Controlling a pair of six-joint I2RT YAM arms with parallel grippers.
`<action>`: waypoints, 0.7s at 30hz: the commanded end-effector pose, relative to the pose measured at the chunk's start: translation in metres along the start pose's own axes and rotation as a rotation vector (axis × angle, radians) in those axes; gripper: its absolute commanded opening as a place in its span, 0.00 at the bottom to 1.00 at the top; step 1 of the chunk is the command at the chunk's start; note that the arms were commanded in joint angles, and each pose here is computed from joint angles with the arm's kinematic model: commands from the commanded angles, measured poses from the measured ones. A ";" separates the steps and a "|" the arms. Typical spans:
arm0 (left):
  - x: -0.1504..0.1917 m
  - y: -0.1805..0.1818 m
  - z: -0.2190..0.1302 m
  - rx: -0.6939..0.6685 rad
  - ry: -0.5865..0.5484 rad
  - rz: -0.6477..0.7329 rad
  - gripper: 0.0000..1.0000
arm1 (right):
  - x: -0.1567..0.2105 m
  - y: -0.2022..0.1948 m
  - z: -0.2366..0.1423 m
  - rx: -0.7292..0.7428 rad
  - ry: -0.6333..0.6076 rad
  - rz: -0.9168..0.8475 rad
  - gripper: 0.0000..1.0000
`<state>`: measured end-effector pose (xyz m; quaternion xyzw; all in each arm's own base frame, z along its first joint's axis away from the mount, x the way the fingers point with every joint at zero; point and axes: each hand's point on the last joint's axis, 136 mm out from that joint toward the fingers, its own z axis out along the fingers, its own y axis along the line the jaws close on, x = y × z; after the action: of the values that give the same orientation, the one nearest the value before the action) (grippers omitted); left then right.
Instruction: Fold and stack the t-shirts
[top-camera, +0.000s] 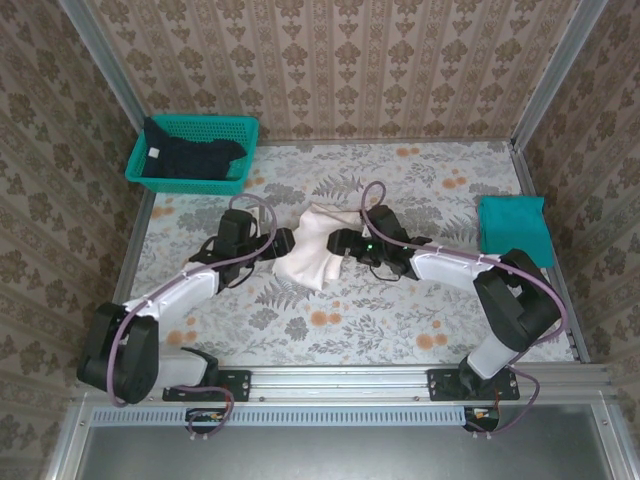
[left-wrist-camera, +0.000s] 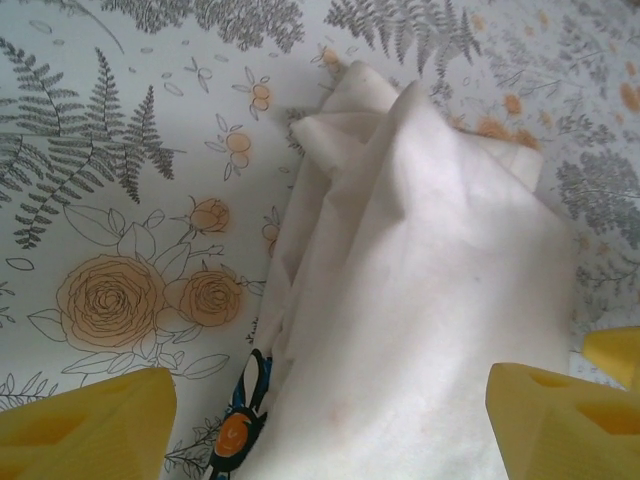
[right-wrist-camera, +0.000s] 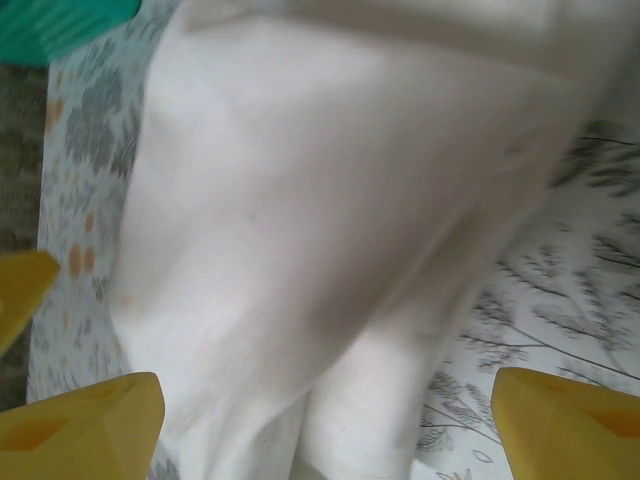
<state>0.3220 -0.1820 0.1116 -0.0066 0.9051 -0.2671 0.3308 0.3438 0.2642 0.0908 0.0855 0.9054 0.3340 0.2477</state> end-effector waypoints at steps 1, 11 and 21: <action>0.011 0.004 0.016 0.021 0.090 -0.007 0.80 | 0.013 -0.008 0.001 0.019 0.022 0.206 0.82; 0.034 -0.008 0.046 0.144 0.182 -0.104 0.62 | 0.038 0.016 0.030 -0.077 0.135 0.313 0.62; 0.044 -0.015 0.055 0.188 0.208 -0.133 0.51 | 0.037 0.027 0.044 -0.116 0.166 0.314 0.44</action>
<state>0.3226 -0.2202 0.0585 -0.0112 0.9095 -0.3489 0.2258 0.3267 0.3063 0.0507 0.1927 0.8895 0.3959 0.1222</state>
